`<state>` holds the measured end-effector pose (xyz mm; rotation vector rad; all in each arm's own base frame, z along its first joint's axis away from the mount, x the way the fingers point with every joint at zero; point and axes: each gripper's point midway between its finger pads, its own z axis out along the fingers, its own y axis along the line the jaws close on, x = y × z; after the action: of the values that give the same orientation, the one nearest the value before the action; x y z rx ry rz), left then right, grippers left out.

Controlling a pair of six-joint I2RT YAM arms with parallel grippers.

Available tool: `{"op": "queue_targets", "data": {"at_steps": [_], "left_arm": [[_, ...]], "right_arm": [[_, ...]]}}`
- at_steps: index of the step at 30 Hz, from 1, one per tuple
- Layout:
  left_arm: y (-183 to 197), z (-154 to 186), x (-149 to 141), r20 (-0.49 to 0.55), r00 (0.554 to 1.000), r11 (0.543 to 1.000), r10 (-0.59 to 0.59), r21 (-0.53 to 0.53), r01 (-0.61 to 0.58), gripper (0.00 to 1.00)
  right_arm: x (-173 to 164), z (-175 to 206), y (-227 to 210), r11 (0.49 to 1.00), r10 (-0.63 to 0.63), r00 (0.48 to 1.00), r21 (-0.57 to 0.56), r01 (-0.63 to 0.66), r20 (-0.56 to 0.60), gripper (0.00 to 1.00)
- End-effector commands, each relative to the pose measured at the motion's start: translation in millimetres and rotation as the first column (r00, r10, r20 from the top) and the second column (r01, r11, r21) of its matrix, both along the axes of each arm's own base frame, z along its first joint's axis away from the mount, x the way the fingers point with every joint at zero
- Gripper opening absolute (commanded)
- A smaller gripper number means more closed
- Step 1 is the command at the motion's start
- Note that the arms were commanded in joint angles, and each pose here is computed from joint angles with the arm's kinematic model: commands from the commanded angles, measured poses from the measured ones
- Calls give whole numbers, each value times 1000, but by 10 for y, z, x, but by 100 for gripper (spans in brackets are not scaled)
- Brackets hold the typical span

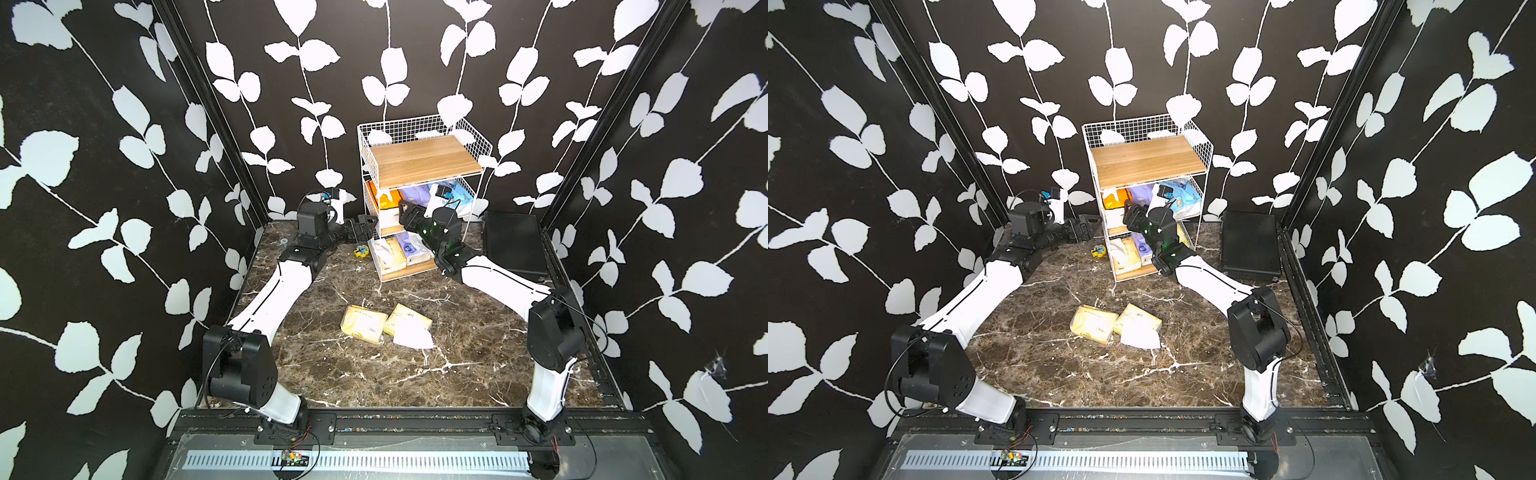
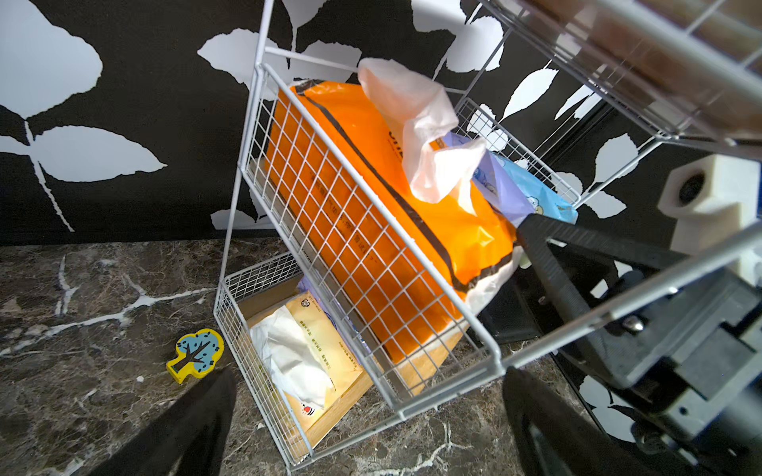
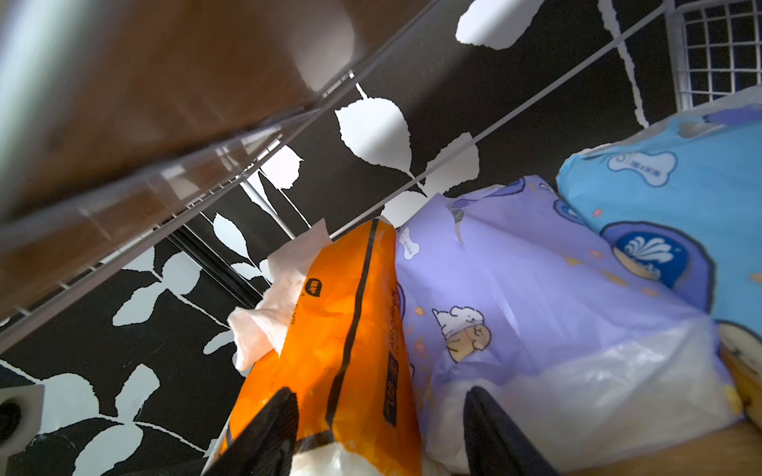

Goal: Remove the tissue boxes from the shelf
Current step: Pick up a box of tissues from the shelf.

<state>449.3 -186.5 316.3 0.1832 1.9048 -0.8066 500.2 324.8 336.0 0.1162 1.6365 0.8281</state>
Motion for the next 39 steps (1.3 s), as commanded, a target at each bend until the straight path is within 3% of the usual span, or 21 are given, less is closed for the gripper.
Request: {"op": "queue_targets", "data": {"at_steps": [1,16,21,27,35,39], "left_arm": [[-3,142,-79,46,999,1000,-16,1,16,99],[-17,170,-99,55,998,1000,-28,-1,28,99],[-9,189,-106,59,998,1000,-26,-1,26,99],[-5,194,-112,62,998,1000,-25,3,25,99],[3,195,-110,65,998,1000,-21,11,20,99],[13,189,-108,65,998,1000,-18,18,17,99]], "right_arm": [[-31,307,22,999,19,998,24,-20,66,65],[35,16,240,997,75,997,9,-75,11,56],[-14,6,275,997,78,997,-1,-78,9,44],[-99,116,260,995,97,995,1,-97,15,16],[-285,239,171,993,120,993,-21,-120,5,0],[-368,257,97,992,119,993,-48,-119,-3,0]]}}
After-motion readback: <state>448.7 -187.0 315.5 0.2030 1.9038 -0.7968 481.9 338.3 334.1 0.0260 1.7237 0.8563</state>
